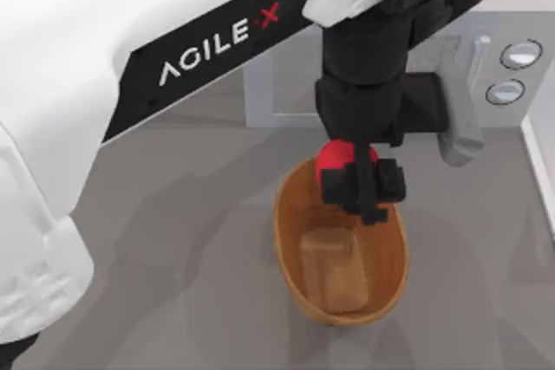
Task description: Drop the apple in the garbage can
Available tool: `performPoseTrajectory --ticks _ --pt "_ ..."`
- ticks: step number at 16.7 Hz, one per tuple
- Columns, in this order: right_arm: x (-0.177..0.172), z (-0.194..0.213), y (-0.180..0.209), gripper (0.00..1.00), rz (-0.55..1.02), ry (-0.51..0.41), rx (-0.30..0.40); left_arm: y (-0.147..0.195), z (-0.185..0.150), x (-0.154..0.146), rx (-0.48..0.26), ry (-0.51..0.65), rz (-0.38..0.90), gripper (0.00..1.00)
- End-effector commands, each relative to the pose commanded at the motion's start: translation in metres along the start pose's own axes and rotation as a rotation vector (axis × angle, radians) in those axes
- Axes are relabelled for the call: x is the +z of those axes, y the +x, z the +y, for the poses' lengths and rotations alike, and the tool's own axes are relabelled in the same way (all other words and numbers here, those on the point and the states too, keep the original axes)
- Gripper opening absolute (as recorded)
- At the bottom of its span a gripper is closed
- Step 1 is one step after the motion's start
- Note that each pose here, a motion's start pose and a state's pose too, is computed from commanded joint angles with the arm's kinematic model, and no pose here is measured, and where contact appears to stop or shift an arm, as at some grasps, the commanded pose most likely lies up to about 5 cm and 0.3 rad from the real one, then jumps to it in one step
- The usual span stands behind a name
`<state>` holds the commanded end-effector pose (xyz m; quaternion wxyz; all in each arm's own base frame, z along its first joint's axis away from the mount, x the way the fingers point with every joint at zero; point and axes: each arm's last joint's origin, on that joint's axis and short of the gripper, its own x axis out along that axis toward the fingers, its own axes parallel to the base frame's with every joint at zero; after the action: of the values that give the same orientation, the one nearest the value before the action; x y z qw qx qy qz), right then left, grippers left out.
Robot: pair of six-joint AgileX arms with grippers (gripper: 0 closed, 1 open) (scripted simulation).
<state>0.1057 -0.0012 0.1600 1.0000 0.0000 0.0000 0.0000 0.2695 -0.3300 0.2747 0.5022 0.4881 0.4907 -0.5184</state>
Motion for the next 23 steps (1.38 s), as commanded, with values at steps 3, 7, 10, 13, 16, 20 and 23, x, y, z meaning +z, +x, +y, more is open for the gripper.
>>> performPoseTrajectory --ticks 3,7,10,13,16,20,23 --pt "0.0 0.0 0.0 1.0 0.0 0.0 0.0 -0.001 0.001 -0.001 0.002 -0.003 -0.002 0.0" --pt "0.0 0.0 0.0 1.0 0.0 0.0 0.0 0.015 0.002 0.0 0.006 -0.003 -0.006 0.0" --pt "0.0 0.0 0.0 1.0 0.0 0.0 0.0 0.045 0.002 -0.001 -0.002 -0.002 0.003 0.0" --pt "0.0 0.0 0.0 1.0 0.0 0.0 0.0 0.068 0.001 -0.002 -0.001 0.0 0.001 0.0" --pt "0.0 0.0 0.0 1.0 0.0 0.0 0.0 0.07 0.001 -0.003 0.0 0.0 0.0 0.0" --pt "0.0 0.0 0.0 1.0 0.0 0.0 0.0 0.07 0.001 -0.003 0.0 0.0 0.0 0.15" --pt "0.0 0.0 0.0 1.0 0.0 0.0 0.0 0.07 0.001 -0.003 0.0 0.0 0.0 0.38"
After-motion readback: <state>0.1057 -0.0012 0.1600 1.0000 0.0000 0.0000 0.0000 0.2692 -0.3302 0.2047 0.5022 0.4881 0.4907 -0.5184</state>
